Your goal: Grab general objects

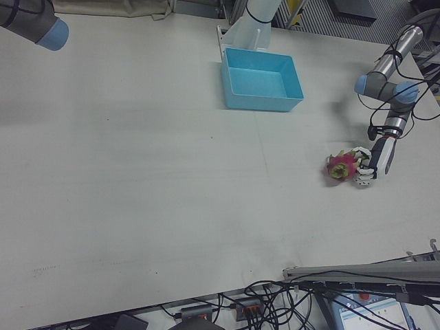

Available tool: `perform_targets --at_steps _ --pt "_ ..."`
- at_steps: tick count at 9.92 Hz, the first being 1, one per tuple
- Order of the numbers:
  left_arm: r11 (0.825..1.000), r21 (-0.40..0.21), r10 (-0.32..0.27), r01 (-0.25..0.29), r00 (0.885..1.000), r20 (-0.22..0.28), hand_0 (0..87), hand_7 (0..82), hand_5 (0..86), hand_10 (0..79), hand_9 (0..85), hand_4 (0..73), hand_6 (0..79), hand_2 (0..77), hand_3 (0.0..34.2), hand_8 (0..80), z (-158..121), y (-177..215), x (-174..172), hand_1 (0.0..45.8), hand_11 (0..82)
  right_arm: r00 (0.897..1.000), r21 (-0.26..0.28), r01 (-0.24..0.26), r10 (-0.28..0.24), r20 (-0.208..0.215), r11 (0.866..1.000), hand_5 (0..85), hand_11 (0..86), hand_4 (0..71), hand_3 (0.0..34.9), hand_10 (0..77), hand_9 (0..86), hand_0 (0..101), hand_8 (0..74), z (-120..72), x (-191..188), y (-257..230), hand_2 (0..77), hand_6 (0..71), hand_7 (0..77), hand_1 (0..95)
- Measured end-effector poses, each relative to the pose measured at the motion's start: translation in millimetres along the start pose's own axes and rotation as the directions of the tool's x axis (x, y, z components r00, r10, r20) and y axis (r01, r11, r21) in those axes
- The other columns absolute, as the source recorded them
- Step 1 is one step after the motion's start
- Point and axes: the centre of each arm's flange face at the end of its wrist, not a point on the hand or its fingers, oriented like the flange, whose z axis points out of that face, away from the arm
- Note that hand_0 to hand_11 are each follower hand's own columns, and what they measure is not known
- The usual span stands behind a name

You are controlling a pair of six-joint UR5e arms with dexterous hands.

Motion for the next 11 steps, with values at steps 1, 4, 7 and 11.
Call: perform_targets --at_steps 1,4,7,11 --pt "0.999 -0.017 -0.033 0.033 0.999 -0.009 51.2 69.8 60.5 33.3 62.7 69.8 69.8 59.5 0.0 45.8 1.7 0.5 2.2 0.0 29.5 1.0 0.0 0.0 0.0 0.0 1.0 0.0 1.1 0.0 0.0 0.0 1.1 0 0.0 0.0 0.0 0.0 1.6 0.0 0.0 6.0" --pt "0.984 -0.086 -0.165 0.159 0.984 -0.071 50.4 67.6 70.4 37.6 68.7 69.8 69.8 60.5 0.0 50.7 9.8 2.5 9.9 0.0 10.9 1.0 0.0 0.0 0.0 0.0 1.0 0.0 1.1 0.0 0.0 0.0 1.1 0 0.0 0.0 0.0 0.0 1.6 0.0 0.0 6.0" --pt "0.944 -0.176 -0.303 0.279 0.945 -0.126 49.3 69.8 72.5 39.3 69.8 69.8 70.4 62.2 0.0 51.8 17.3 1.5 25.6 1.1 56.2 1.0 0.0 0.0 0.0 0.0 1.0 0.0 1.1 0.0 0.0 0.0 1.1 0 0.0 0.0 0.0 0.0 1.6 0.0 0.0 6.0" --pt "0.93 -0.213 -0.338 0.301 0.926 -0.167 48.9 69.8 60.0 30.0 62.2 69.8 62.7 50.2 0.0 45.8 18.4 -10.4 48.1 1.1 51.8 1.0 0.0 0.0 0.0 0.0 1.0 0.0 1.1 0.0 0.0 0.0 1.1 0 0.0 0.0 0.0 0.0 1.6 0.0 0.0 6.0"
